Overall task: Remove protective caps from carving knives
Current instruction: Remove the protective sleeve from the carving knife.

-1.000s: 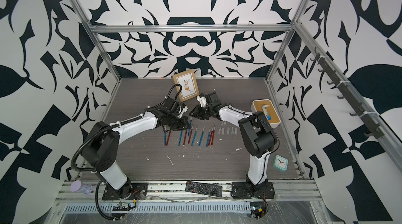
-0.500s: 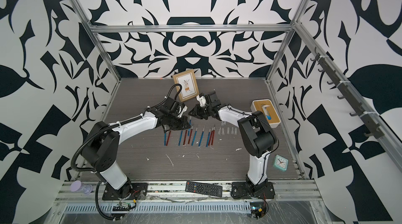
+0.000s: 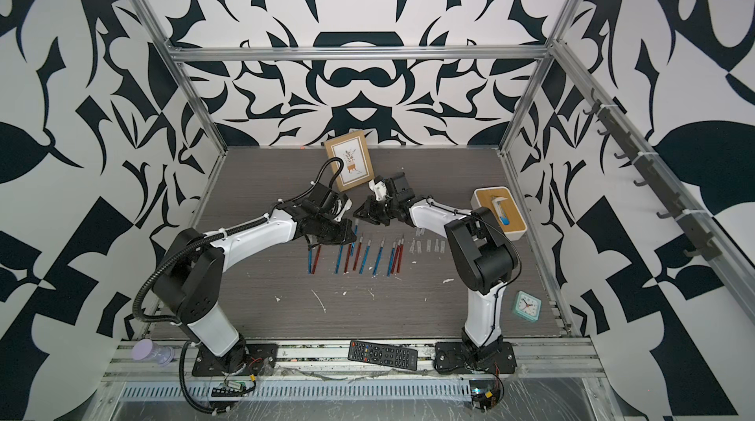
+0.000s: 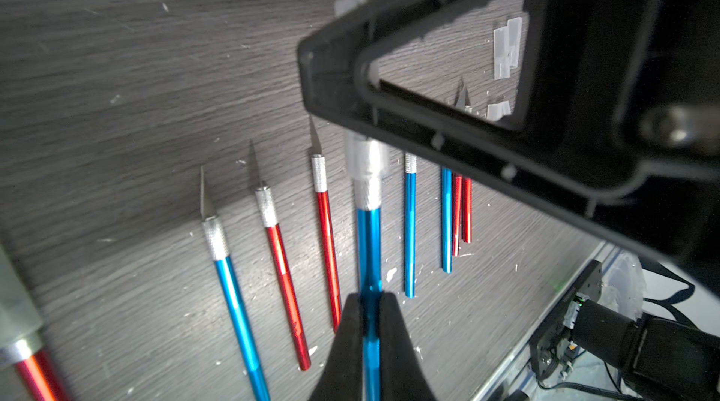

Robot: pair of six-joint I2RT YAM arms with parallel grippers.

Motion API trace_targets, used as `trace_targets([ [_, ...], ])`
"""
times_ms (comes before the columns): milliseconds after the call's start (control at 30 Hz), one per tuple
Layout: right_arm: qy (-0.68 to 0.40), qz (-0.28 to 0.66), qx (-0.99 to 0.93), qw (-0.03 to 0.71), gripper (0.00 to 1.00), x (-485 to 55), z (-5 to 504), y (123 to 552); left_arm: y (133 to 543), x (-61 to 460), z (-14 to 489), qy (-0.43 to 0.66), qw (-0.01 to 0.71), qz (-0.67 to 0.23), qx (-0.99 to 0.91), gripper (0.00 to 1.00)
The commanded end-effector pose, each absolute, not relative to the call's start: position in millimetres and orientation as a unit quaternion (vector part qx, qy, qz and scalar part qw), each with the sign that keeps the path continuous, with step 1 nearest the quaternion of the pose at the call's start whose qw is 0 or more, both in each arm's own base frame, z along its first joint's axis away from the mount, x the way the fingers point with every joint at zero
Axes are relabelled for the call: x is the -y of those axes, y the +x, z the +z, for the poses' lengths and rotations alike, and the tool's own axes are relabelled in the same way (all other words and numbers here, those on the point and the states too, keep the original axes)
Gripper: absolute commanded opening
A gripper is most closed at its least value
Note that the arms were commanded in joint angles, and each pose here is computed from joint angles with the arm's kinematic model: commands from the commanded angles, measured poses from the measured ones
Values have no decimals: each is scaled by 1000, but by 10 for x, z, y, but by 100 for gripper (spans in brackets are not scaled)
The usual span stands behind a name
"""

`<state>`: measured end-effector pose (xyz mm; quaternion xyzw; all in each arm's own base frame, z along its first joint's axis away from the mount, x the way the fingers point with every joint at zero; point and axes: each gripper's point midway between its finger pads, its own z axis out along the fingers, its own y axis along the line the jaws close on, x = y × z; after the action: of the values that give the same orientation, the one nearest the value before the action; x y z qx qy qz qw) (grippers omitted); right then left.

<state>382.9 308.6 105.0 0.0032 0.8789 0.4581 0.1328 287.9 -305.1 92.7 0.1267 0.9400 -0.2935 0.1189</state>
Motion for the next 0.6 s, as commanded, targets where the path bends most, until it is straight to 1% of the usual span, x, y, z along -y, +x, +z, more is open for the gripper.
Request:
trace_targets([
  [0,8,469,-862,193,11,-3024,1318,4134,2708,3054,956,151,96,-286,-941,0],
  [567,56,476,-843,245,11,-2798,1466,4369,2716,3068,960,154,103,-277,-943,0],
])
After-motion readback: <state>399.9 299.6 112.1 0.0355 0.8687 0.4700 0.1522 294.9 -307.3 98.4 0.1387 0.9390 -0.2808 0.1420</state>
